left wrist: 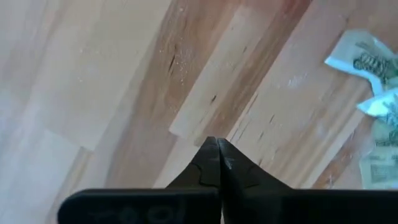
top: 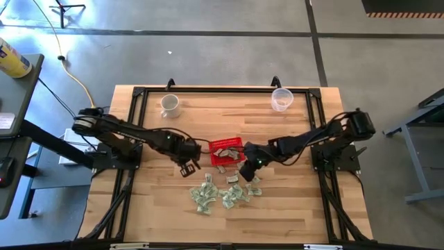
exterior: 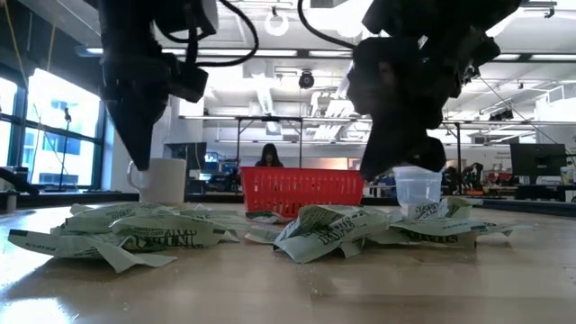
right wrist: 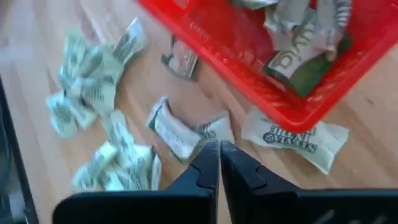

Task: Pick and place items into bin
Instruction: Adjust the red bin, then put the truvia packet into the red bin

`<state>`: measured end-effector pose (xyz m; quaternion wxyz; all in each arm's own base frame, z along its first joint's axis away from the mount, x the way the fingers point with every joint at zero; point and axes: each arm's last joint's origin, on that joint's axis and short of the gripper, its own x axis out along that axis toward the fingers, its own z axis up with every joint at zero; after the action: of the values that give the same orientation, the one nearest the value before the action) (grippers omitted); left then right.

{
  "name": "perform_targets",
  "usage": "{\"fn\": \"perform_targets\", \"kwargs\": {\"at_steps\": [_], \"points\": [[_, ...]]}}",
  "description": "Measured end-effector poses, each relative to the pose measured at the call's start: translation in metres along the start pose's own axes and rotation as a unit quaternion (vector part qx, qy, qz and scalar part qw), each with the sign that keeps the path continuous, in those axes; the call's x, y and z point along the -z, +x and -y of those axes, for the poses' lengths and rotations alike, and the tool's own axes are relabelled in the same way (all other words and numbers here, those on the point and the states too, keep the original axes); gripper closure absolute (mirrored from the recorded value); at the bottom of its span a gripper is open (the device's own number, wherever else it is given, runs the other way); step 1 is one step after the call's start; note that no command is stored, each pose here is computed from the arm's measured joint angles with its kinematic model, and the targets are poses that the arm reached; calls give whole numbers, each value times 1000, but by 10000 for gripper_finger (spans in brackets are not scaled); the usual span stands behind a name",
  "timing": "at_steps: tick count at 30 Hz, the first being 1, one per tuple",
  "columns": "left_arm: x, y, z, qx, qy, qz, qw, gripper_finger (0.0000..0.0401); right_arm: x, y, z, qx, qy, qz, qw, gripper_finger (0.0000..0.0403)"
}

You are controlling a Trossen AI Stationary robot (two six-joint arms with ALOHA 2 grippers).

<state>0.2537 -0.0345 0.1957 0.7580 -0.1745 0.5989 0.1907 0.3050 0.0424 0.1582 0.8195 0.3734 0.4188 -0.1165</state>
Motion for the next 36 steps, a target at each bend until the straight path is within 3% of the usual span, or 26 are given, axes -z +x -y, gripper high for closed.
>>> {"fn": "perform_targets", "kwargs": {"at_steps": [8,18,25,29,33,36], "points": [[26,7,-5,-9,-39,2,999,298,-5,18,-13,-1,82,40,996,392],[39,11,-14,-5,-40,13,999,292,-32,41,-31,32,123,68,990,399],[37,12,-13,3,-26,27,999,291,-64,49,-21,52,103,98,988,395],[35,11,-12,10,-28,37,999,291,-71,46,-19,25,44,69,996,394],[33,11,-10,20,-30,50,998,291,-60,36,-33,-45,-87,-13,995,380],[31,11,-8,28,-32,61,997,291,-49,25,-32,-17,-124,-61,990,359]]}}
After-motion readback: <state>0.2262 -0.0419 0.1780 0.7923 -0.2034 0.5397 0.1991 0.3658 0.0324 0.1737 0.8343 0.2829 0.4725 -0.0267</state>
